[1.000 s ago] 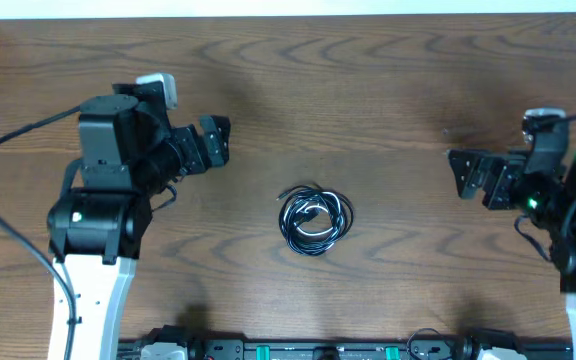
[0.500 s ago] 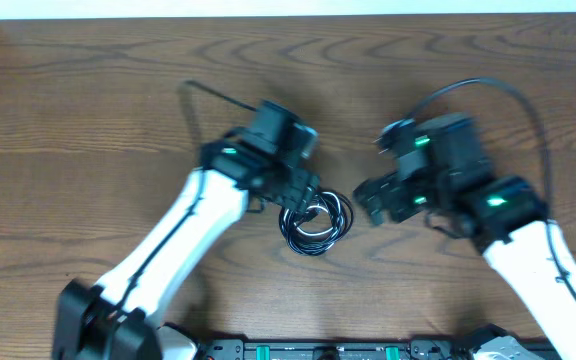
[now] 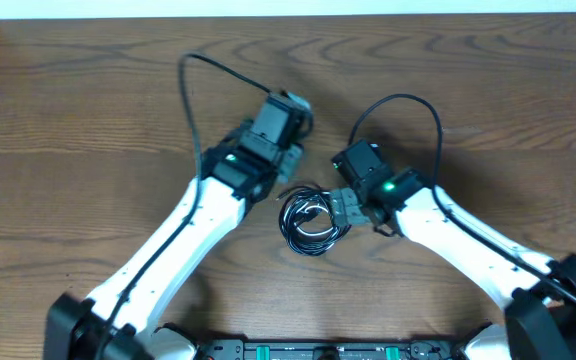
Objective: Untangle cables
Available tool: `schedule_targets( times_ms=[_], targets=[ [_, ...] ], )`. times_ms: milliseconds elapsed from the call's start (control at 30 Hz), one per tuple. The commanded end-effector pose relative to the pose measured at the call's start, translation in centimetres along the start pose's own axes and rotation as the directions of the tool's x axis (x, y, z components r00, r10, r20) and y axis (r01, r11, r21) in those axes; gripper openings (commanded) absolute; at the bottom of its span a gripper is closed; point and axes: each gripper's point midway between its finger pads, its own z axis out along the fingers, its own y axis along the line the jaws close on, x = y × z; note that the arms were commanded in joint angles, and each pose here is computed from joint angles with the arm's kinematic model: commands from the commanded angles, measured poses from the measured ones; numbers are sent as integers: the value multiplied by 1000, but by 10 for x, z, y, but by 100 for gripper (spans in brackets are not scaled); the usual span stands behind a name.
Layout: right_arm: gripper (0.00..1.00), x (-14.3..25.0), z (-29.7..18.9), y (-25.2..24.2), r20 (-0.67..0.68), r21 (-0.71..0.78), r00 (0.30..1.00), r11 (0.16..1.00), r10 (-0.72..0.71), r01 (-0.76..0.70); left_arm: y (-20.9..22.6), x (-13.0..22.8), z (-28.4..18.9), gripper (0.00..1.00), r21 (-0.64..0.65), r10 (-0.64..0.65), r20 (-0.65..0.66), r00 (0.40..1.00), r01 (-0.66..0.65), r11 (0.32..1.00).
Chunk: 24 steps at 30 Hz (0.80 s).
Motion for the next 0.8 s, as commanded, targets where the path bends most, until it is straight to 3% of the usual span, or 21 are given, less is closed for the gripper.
schedule_targets(
  times_ms=[0, 233, 467, 767],
  targets=[
    [97, -3, 0, 31, 18, -90, 996, 992, 91, -89, 52, -16, -27, 65, -217, -63, 93, 994, 82, 973],
    [96, -5, -5, 67, 89, -141, 995, 990, 42, -29, 59, -16, -45, 65, -214, -93, 118, 989, 117, 970],
    [92, 24, 1, 43, 12, 7, 999, 999, 50, -51, 52, -3, -42, 61, -183, -110, 68, 992, 121, 976],
    [88, 43, 18, 34, -48, 57, 997, 996, 65, -63, 51, -3, -42, 61, -173, -110, 67, 992, 120, 978]
  ],
)
